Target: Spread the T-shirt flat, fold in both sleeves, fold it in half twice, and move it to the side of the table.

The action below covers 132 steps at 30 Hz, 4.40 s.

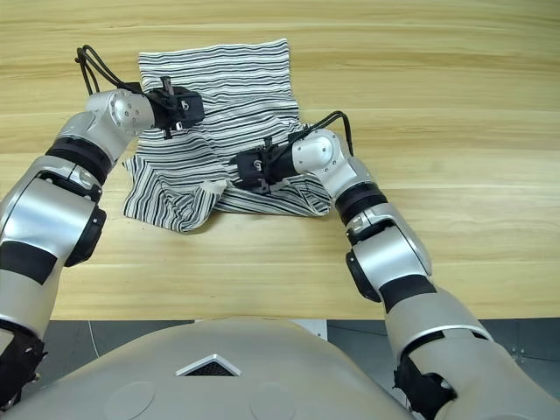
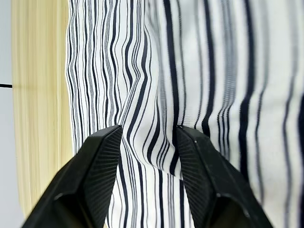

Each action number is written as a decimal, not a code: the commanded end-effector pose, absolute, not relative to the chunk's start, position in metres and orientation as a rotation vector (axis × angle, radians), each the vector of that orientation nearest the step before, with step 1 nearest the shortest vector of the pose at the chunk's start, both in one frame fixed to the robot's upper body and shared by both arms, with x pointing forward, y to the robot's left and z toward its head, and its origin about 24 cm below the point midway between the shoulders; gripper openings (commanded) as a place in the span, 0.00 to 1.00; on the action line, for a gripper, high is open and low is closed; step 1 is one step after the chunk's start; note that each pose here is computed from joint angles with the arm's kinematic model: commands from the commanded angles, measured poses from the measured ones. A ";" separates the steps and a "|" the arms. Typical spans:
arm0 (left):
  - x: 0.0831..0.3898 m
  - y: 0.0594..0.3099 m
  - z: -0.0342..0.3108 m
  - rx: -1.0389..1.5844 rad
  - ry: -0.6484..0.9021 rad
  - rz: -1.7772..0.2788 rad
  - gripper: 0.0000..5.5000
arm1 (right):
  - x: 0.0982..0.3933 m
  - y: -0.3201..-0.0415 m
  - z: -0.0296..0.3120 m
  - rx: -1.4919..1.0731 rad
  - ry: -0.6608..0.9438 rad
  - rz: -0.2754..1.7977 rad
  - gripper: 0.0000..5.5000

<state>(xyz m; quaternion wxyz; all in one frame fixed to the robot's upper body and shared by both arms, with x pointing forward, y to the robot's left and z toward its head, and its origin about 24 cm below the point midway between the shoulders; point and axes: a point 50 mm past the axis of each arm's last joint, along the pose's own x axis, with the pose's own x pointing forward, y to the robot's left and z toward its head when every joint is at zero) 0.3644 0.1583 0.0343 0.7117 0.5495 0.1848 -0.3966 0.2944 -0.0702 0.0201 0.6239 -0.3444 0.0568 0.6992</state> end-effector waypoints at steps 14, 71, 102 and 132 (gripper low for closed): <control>0.364 0.164 0.029 1.244 0.489 -0.840 0.39 | 0.210 -0.113 0.063 -0.315 0.412 2.109 0.37; 0.224 0.234 0.046 0.964 0.612 -1.348 0.39 | 0.328 -0.114 0.071 -0.395 0.102 1.248 0.37; 0.213 0.288 0.084 1.099 0.815 -1.555 0.39 | 0.326 -0.105 0.073 -0.398 0.082 1.266 0.37; 0.216 0.358 0.068 0.056 1.095 -1.044 0.39 | 0.320 -0.121 0.076 -0.402 0.075 1.210 0.37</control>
